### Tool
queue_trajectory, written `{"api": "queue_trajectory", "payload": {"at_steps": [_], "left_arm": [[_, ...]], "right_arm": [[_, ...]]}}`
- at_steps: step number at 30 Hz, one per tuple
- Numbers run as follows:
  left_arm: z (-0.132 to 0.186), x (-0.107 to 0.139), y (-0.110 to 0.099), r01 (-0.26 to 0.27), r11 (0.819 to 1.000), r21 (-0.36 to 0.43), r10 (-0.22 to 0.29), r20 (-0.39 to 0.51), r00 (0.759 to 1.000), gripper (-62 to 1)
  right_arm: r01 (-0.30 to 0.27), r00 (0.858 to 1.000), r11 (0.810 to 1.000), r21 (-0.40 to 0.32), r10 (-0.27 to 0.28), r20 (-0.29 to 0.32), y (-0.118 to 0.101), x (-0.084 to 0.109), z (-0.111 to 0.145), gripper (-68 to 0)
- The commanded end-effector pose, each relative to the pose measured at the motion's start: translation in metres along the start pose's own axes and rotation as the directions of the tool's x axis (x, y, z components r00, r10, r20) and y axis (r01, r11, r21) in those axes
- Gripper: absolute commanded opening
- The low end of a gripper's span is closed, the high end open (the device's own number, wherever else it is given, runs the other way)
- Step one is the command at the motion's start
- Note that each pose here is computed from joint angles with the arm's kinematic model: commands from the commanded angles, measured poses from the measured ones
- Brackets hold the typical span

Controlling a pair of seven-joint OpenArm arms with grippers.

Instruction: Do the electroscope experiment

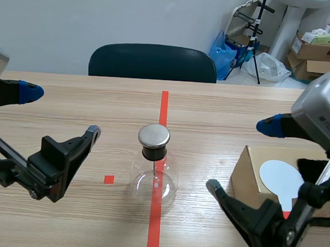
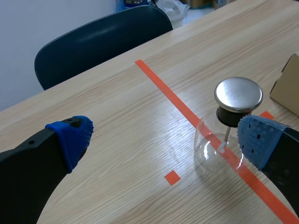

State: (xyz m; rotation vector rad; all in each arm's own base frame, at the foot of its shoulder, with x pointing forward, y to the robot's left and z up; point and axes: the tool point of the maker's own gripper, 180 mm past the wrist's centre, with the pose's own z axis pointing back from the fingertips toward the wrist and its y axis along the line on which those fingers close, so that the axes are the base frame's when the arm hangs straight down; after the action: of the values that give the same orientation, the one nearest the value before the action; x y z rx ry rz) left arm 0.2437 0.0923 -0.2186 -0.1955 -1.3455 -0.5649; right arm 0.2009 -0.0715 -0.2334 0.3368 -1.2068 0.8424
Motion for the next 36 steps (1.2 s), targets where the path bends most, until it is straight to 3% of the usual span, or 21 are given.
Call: {"api": "queue_trajectory", "payload": {"at_steps": [1, 3, 9, 20, 27, 36], "left_arm": [[0.001, 0.005, -0.002, 0.008, 1.0, -0.014, -0.008, 0.014, 1.0, 1.4], [0.002, 0.002, -0.001, 0.011, 1.0, -0.021, -0.012, -0.005, 1.0, 1.4], [0.003, -0.007, 0.019, 0.016, 0.997, 0.073, -0.012, -0.059, 0.998, 1.4], [0.015, -0.034, 0.01, 0.029, 0.999, 0.018, -0.025, -0.181, 0.983, 1.4], [0.015, -0.032, 0.0, -0.019, 0.999, -0.046, 0.011, -0.177, 0.984, 1.4], [0.014, -0.027, -0.004, -0.028, 0.997, -0.067, 0.018, -0.15, 0.989, 1.4]], "right_arm": [[-0.013, 1.0, 1.0, -0.009, 0.013, 0.021, -0.005, 0.007, 0.0, 0.4], [-0.016, 1.0, 0.999, -0.031, 0.017, 0.022, -0.01, 0.007, 0.0, 0.4], [-0.013, 1.0, 0.998, -0.054, 0.013, 0.005, -0.014, 0.004, 0.0, 0.4], [-0.004, 1.0, 0.998, -0.062, 0.004, 0.006, -0.014, 0.004, -0.001, 0.4], [-0.007, 1.0, 0.998, -0.062, 0.006, -0.017, -0.014, 0.0, -0.001, 0.4], [-0.007, 1.0, 0.998, -0.062, 0.007, -0.015, -0.014, 0.0, -0.001, 0.4]]}}
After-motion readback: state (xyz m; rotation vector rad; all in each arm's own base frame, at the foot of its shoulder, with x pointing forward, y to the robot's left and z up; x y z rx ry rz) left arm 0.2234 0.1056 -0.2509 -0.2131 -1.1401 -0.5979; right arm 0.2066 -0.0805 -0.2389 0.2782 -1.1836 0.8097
